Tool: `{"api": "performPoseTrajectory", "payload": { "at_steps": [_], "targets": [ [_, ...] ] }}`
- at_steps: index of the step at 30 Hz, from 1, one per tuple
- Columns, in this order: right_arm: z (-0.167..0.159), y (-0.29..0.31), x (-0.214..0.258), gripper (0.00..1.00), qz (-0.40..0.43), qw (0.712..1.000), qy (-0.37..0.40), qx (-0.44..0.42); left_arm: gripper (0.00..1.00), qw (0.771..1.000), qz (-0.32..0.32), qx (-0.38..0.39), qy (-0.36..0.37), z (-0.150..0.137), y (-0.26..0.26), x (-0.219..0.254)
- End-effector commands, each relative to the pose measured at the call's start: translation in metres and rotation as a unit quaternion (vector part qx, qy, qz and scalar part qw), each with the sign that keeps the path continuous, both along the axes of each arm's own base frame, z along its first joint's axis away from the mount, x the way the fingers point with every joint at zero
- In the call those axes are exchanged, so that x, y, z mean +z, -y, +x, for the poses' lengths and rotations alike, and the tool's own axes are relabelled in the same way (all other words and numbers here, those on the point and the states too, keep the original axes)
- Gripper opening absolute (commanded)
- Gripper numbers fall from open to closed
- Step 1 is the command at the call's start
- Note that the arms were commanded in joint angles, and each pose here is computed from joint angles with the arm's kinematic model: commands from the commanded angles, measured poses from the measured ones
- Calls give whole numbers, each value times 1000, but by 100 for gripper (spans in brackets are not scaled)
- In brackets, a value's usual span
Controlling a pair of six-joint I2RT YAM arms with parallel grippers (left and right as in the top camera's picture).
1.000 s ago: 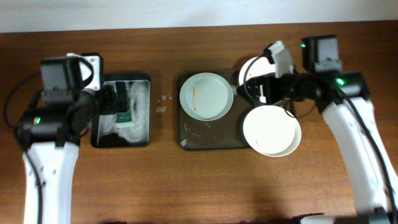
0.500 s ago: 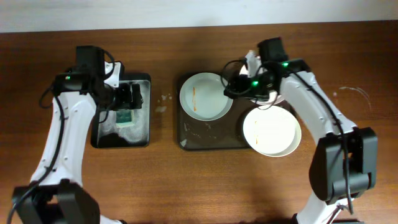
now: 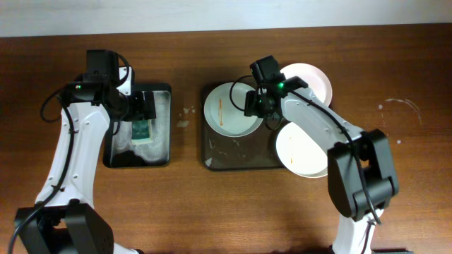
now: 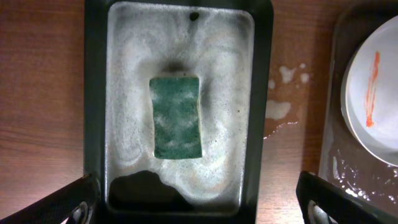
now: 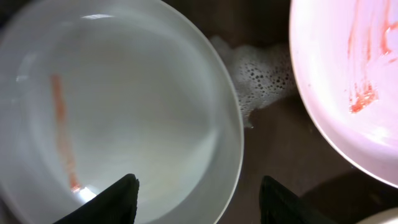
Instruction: Clean dirty plates on tray and stack at the side
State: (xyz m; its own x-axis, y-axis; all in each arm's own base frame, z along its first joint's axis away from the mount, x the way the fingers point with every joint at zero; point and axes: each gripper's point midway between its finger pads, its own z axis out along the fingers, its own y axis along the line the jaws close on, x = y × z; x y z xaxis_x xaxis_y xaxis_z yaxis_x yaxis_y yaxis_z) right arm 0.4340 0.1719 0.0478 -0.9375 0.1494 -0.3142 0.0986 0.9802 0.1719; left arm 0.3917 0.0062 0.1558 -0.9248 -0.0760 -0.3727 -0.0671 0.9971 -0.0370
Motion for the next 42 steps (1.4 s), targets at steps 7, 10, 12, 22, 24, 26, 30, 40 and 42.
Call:
{"api": "performPoseTrajectory", "payload": {
  "at_steps": [7, 10, 12, 22, 24, 26, 30, 40, 42],
  "targets": [
    [15, 0, -22, 55, -5, 1000, 8, -25, 99, 999, 7, 11, 31, 13, -5, 9],
    [18, -1, -32, 52, -5, 999, 8, -33, 99, 999, 7, 11, 31, 16, -5, 6],
    [20, -1, -36, 51, -5, 999, 9, -33, 99, 1000, 7, 11, 26, 17, -5, 2],
    [-1, -2, -43, 22, -1, 999, -39, -25, 99, 1000, 6, 11, 2, 19, -5, -17],
    [-8, -2, -45, 21, 2, 998, -55, -22, 99, 1000, 6, 11, 2, 19, -5, -18],
    [-14, -2, -44, 18, 2, 997, -69, -21, 99, 1000, 6, 11, 2, 19, -5, -18],
    [-26, 2, -45, 8, -7, 995, -96, -21, 99, 1000, 6, 11, 1, 19, -5, -18],
    [-42, 7, -43, 28, -21, 991, -131, -9, 99, 1000, 4, 11, -2, 17, -4, -18],
    [-35, 4, -40, 43, -20, 993, -116, 8, 99, 1000, 4, 11, -2, 17, -4, -18]
  ]
}}
